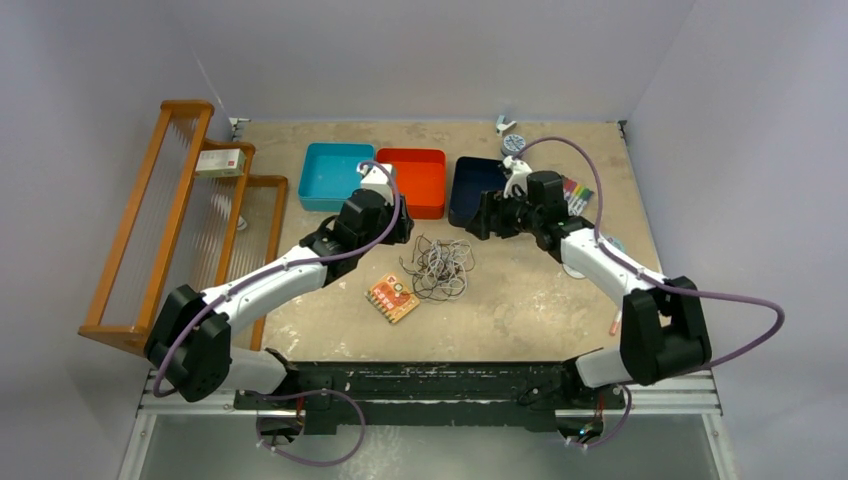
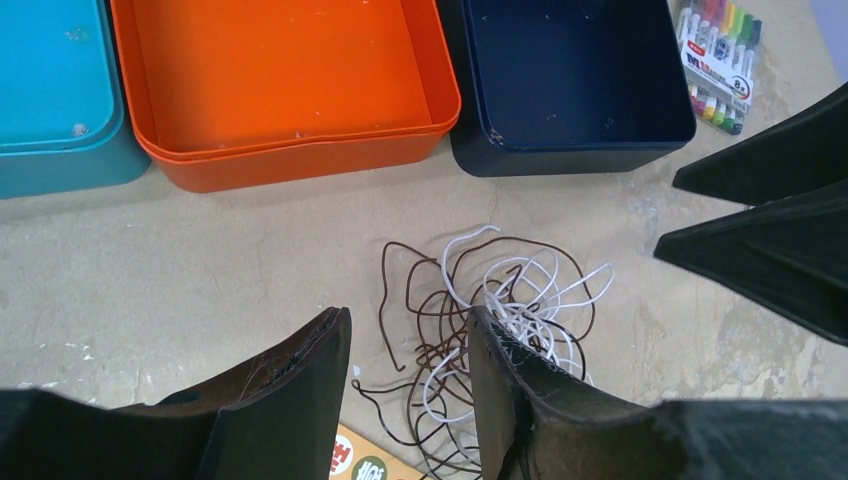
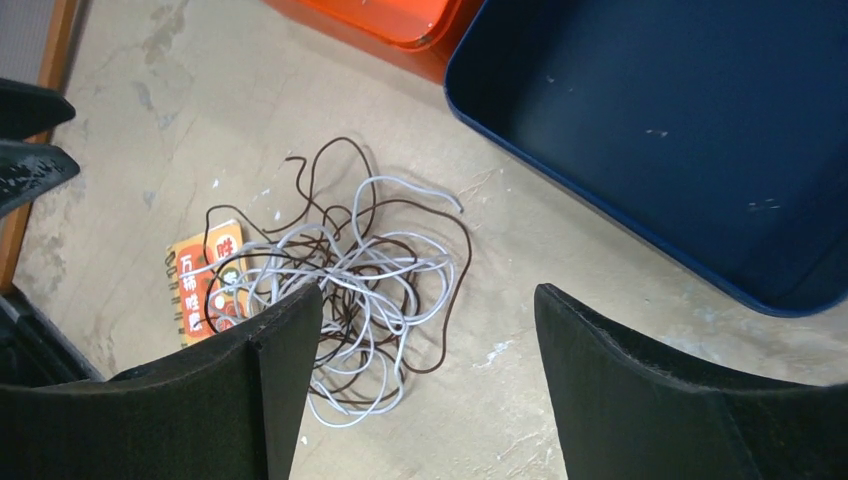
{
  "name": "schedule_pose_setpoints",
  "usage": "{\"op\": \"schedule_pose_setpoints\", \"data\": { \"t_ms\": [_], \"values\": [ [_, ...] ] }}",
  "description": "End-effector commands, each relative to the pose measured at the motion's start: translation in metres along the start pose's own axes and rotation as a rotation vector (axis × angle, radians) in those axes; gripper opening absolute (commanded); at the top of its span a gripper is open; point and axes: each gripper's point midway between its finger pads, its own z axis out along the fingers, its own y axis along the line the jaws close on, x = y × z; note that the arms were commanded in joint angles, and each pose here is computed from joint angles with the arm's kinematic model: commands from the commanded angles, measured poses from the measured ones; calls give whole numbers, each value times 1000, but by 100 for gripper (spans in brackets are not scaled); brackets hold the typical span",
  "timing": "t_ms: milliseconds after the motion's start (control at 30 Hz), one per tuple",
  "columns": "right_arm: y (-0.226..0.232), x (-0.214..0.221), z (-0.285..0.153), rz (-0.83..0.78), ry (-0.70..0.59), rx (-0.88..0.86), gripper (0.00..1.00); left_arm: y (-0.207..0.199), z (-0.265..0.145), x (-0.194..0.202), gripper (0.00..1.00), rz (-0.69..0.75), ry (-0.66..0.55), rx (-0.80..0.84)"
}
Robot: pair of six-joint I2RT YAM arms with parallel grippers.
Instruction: Untangle the cables
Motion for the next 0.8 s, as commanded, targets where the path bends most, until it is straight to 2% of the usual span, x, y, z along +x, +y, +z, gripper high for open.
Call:
{"op": "schedule_pose_setpoints", "data": {
  "t_ms": [0,267,767],
  "values": [
    [14,7,6,-41,31,-87,77,-15,0,-20,45,-33,-65,58],
    [14,35,20,-52,115,-121,68,-14,2,-22,45,-37,-80,50],
    [15,58,39,-54,155,-159,51,-8,6,-14,44,-32,-58,24]
  ]
}}
